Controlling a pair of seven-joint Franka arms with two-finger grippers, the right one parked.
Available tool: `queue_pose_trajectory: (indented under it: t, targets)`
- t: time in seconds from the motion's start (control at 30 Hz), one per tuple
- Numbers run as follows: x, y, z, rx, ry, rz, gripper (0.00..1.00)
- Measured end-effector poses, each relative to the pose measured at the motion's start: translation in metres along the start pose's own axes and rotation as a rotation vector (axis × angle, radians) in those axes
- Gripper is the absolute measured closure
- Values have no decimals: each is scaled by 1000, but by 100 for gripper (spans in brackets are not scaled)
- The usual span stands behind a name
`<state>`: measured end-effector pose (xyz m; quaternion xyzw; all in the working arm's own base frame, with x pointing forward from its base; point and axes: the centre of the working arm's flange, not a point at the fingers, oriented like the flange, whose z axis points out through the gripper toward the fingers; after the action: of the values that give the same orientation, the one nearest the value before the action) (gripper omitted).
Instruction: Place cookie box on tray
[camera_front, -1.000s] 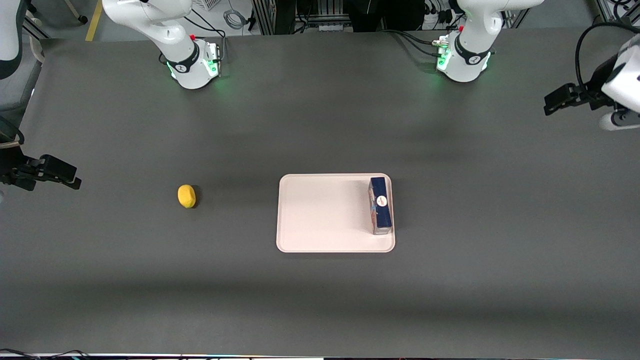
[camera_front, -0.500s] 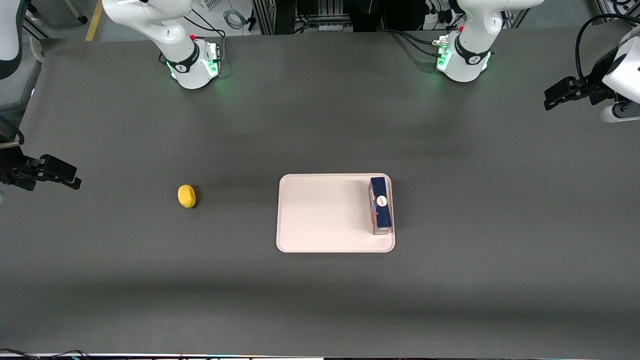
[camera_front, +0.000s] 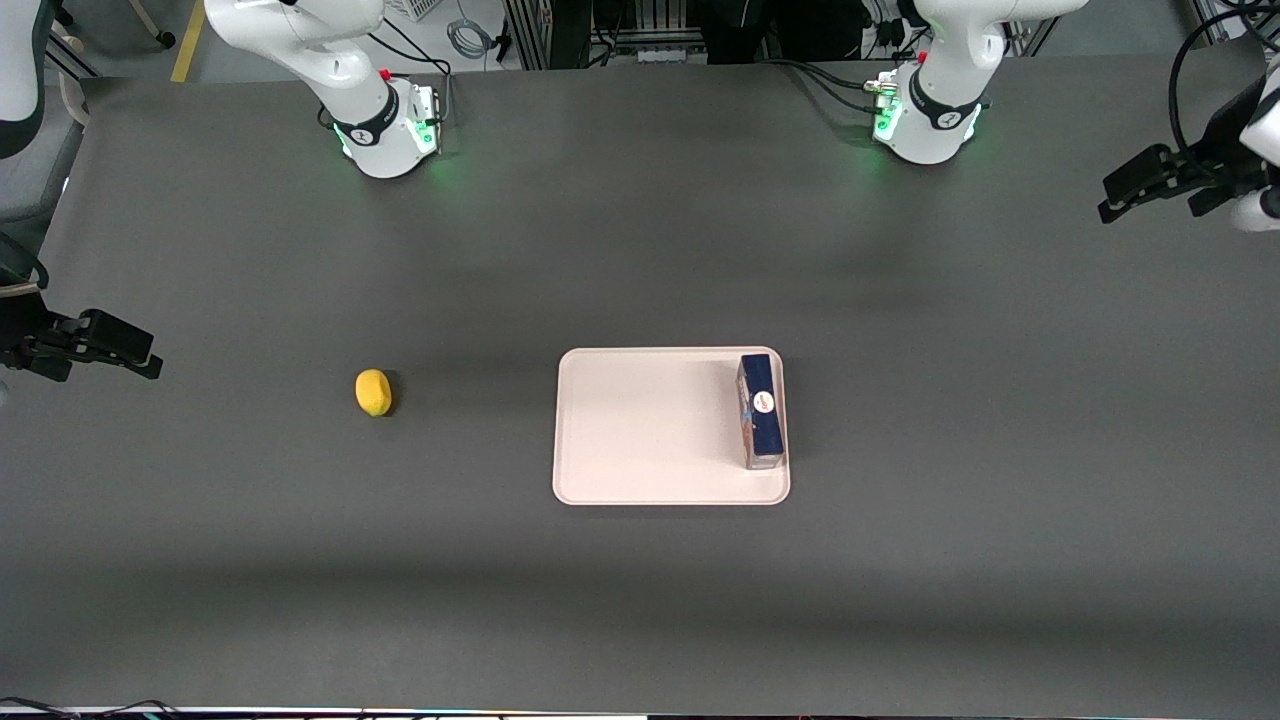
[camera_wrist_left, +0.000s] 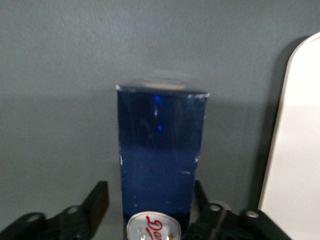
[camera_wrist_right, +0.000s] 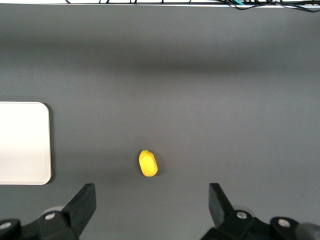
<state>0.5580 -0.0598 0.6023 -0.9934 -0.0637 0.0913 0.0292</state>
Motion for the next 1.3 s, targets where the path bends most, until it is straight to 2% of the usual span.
queue_pose_trajectory:
  t: [0.13,0.4,0.77,1.07,1.3]
  targets:
    - [-12,-18,-11,0,-5,-5,0]
    - [-32,-33,-28,-4,14,-6,0]
    - [-41,-65,-35,-25,20,19,0]
    - [-48,-62,-41,-31,29,36,0]
    - [-57,-61,-40,-35,60,46,0]
